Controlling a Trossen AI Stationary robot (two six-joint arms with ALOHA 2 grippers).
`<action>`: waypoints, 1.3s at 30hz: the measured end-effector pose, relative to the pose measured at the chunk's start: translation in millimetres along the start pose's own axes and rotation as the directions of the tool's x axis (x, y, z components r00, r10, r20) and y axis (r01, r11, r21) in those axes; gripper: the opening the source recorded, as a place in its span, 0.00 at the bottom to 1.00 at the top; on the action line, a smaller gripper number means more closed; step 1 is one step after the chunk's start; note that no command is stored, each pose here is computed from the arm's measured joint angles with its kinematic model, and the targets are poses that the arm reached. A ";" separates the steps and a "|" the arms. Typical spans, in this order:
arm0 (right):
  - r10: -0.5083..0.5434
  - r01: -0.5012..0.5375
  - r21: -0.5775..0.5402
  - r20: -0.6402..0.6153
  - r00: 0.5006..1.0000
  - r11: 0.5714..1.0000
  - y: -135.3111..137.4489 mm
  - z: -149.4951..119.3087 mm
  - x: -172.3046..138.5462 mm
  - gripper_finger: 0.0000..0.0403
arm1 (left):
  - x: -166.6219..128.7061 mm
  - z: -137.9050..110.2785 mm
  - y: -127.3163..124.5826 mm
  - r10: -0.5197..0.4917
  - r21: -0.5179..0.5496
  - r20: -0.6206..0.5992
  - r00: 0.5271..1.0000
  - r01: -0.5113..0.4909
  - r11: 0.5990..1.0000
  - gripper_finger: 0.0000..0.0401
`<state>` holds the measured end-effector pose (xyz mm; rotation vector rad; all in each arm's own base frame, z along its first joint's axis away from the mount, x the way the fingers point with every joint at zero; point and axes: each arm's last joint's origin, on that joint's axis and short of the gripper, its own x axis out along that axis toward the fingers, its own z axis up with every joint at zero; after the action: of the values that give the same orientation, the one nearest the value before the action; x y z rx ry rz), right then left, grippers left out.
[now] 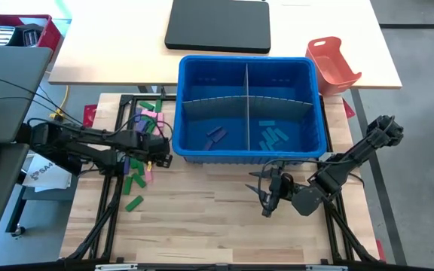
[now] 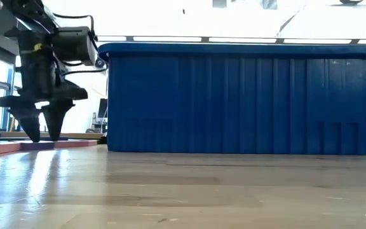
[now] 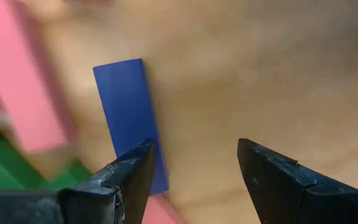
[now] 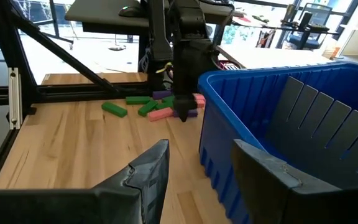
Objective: Sort blocks
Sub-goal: Put the purple block into the blue bin with the other purple block
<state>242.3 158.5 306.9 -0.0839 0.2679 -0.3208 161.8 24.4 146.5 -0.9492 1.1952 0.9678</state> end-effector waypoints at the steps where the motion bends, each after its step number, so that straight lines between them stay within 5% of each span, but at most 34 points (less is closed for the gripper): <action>1: 0.000 0.000 0.000 0.000 1.000 1.000 0.0 0.0 0.0 0.42 | -2.4 -3.4 -4.2 -0.020 0.016 -0.016 1.000 0.020 1.000 0.55; 9: -0.001 0.001 -0.001 -0.001 1.000 1.000 0.0 -0.1 0.0 0.42 | -22.3 -23.3 -28.9 -0.086 0.080 0.033 0.996 0.083 0.993 0.55; 15: 0.000 0.000 0.000 0.000 1.000 1.000 0.0 0.0 0.0 0.42 | -20.6 -27.5 -20.0 0.033 0.012 0.121 0.992 -0.035 0.999 0.55; 30: -0.001 0.001 -0.004 -0.001 1.000 1.000 0.0 -0.2 0.1 0.42 | 15.9 -34.8 2.7 0.068 -0.073 0.160 0.985 -0.057 0.996 0.55; 39: -0.001 0.001 -0.005 -0.001 1.000 1.000 0.0 -0.2 0.1 0.42 | 15.5 -35.0 5.0 0.097 -0.010 0.160 0.982 -0.097 0.995 0.26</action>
<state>242.3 158.4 306.7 -0.0887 0.2695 -0.3214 148.4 -5.8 126.6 -0.8041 1.1123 1.1027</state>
